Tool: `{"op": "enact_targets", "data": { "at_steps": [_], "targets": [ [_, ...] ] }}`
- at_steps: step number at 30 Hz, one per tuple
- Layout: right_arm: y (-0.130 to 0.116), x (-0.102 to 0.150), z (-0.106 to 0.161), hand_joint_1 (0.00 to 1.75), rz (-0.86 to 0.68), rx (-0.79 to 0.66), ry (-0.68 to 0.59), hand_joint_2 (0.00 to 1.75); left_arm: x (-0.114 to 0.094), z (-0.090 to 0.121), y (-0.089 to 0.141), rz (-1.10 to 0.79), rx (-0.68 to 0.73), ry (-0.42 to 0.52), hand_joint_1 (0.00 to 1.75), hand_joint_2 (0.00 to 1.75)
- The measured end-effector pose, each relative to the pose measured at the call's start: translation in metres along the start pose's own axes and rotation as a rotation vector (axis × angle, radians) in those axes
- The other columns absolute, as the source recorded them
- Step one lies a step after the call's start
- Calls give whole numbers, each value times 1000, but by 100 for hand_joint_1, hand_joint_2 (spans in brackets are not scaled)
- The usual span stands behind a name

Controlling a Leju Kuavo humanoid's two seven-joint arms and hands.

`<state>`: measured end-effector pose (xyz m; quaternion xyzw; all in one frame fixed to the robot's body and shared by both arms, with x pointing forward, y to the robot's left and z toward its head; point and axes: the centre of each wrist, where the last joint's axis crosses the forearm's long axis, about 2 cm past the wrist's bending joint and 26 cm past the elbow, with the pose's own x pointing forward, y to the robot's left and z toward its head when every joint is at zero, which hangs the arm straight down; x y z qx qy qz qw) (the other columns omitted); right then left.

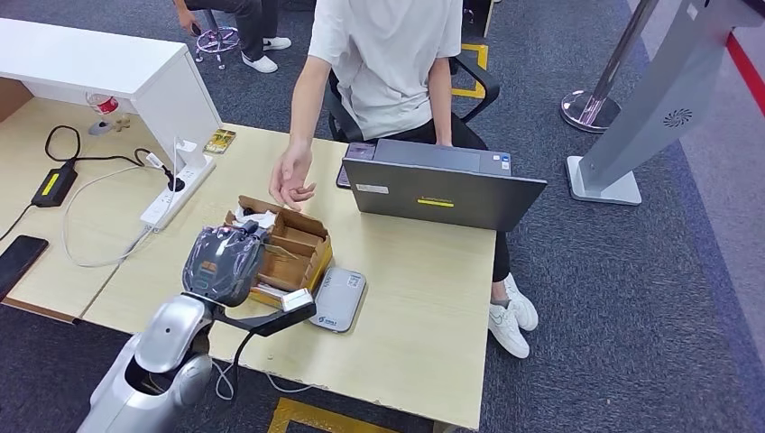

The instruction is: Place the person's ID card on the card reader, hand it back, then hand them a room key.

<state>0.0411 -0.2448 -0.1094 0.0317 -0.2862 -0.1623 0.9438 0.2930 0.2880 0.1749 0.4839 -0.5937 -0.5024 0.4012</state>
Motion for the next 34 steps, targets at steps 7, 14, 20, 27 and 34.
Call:
{"op": "enact_targets", "data": {
  "at_steps": [7,14,20,27,34],
  "targets": [
    [0,0,0,0,10,7,2,0,-3,-22,22,3,65,-4,175,175],
    [2,5,-3,0,72,45,7,0,-8,-78,72,-123,254,27,175,175],
    [9,12,-6,0,99,69,15,0,-17,-121,98,-193,293,88,44,175],
    [10,11,-6,0,100,73,21,0,-23,-136,99,-143,313,127,0,175],
    [10,10,-6,0,93,71,23,0,-30,-136,94,-84,318,131,0,175]
  ]
}}
